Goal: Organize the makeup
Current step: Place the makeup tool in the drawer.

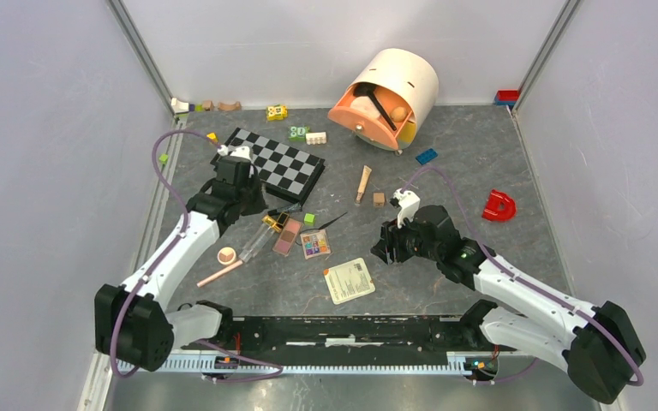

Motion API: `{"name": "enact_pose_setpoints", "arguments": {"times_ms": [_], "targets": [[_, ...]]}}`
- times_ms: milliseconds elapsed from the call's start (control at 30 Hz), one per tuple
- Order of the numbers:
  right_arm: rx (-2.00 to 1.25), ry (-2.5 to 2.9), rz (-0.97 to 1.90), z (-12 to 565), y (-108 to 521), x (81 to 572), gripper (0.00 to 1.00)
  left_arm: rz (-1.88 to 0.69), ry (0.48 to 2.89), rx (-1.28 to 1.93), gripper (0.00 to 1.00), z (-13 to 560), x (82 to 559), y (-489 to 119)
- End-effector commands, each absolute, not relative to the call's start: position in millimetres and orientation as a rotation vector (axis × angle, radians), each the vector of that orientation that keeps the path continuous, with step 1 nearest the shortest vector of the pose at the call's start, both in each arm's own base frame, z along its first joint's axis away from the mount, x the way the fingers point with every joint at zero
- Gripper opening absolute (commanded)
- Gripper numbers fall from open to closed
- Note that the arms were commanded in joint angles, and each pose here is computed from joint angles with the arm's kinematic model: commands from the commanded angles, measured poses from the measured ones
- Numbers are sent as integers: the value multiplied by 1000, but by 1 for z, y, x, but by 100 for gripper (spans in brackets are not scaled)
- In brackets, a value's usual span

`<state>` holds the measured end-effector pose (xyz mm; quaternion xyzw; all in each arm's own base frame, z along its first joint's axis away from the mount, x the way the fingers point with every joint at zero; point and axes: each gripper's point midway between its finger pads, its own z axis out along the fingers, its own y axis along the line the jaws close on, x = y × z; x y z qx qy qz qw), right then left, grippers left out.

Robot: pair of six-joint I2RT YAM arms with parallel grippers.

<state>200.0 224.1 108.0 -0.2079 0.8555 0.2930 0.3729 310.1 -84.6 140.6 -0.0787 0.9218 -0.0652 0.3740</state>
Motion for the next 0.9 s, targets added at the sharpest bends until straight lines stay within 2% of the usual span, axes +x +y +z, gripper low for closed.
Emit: {"name": "enact_pose_setpoints", "arguments": {"times_ms": [0, 100, 233, 367, 633, 867], "targets": [[-501, 2101, 764, 134, 230, 211, 57, -527, 2229, 131, 2, 175, 305, -160], [-446, 2036, 816, 156, 235, 215, 60, -623, 2215, 297, 2, 178, 292, -202], [-308, 1910, 922, 196, 242, 222, 81, -757, 2158, 403, 3, 184, 275, -248], [-158, 1839, 998, 223, 242, 229, 90, -788, 2111, 476, 2, 194, 261, -279], [98, 1875, 972, 224, 230, 246, 94, -809, 2066, 566, 2, 205, 238, -324], [303, 1932, 961, 205, 221, 251, 89, -712, 2063, 596, 2, 199, 230, -338]]}}
